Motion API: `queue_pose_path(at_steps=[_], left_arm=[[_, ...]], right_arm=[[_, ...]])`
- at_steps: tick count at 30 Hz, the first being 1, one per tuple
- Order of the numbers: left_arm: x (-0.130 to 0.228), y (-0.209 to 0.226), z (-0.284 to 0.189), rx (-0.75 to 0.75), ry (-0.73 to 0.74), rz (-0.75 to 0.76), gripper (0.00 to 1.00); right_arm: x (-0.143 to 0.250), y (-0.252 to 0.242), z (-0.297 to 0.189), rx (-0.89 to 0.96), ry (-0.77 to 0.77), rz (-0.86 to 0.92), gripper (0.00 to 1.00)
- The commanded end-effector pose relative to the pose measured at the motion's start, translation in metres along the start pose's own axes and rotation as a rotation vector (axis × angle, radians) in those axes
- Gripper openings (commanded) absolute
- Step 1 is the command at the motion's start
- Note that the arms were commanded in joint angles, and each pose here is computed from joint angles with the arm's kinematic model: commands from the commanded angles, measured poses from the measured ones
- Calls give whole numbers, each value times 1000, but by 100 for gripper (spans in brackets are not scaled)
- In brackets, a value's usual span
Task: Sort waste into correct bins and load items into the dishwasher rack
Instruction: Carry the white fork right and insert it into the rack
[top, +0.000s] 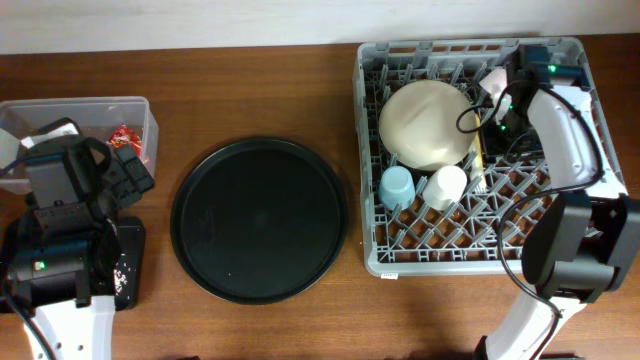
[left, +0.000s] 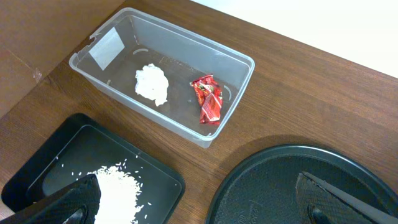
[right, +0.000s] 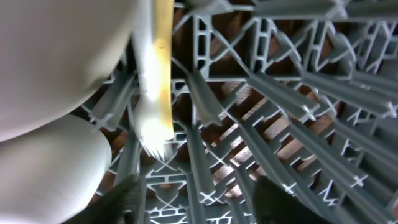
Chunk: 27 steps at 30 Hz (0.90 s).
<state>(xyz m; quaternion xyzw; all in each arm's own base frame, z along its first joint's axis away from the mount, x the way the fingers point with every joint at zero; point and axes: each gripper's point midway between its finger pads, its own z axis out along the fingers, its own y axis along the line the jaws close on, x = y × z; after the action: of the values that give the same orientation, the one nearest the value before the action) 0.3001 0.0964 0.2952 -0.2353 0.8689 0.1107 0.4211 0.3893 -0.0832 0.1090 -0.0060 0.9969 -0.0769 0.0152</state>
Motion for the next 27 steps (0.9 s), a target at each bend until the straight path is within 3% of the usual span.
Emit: queue_pose_path(at_steps=[1, 5, 8, 11, 27], left_arm=[[-2, 3, -2, -10, -11, -6, 99], [-2, 3, -2, -10, -11, -6, 99], [-2, 3, -2, -10, -11, -6, 99], [-2, 3, -2, -10, -11, -6, 99], [-2, 3, -2, -10, -11, -7, 99]], right_arm=[[-2, 6, -9, -68, -22, 23, 71], [-11, 25, -77, -219, -149, 23, 79], [-1, 33, -130, -288, -259, 54, 98], [7, 31, -149, -283, -300, 69, 98], [4, 32, -142, -285, -280, 70, 98]])
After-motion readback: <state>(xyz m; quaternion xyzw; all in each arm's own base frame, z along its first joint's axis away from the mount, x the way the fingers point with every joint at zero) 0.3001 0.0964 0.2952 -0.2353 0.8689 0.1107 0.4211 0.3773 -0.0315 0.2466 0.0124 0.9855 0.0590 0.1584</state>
